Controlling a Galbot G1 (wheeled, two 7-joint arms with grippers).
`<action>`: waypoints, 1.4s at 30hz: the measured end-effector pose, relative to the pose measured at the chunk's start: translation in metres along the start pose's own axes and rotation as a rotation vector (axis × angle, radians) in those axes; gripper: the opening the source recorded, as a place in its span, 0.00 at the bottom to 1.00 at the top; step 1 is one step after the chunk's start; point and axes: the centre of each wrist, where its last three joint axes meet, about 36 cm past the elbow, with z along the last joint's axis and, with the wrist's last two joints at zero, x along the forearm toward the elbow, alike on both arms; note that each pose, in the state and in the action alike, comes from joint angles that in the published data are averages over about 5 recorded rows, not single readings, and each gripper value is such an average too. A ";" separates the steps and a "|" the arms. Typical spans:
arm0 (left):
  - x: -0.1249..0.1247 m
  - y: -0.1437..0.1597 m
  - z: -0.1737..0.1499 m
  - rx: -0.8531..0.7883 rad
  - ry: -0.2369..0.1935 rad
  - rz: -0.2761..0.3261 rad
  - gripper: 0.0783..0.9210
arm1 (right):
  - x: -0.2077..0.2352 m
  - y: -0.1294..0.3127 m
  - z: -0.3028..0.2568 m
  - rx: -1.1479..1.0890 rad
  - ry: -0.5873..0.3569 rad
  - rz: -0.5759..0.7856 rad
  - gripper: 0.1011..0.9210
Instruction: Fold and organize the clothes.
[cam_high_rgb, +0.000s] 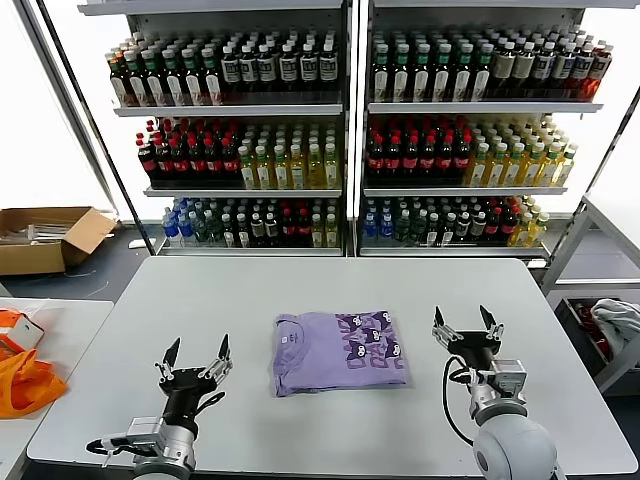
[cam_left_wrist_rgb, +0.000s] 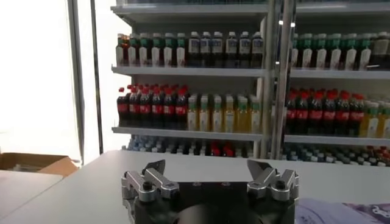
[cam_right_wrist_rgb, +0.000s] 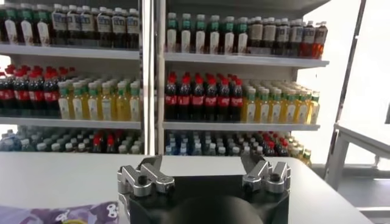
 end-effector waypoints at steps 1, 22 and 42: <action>0.000 0.001 0.000 -0.001 -0.002 0.000 0.88 | 0.001 -0.001 -0.001 -0.002 -0.004 0.003 0.88; -0.004 0.003 0.005 -0.019 -0.022 0.009 0.88 | 0.009 -0.005 0.002 -0.013 -0.017 0.019 0.88; -0.004 0.005 0.008 -0.013 -0.020 0.049 0.88 | 0.021 -0.009 0.005 -0.005 -0.019 0.041 0.88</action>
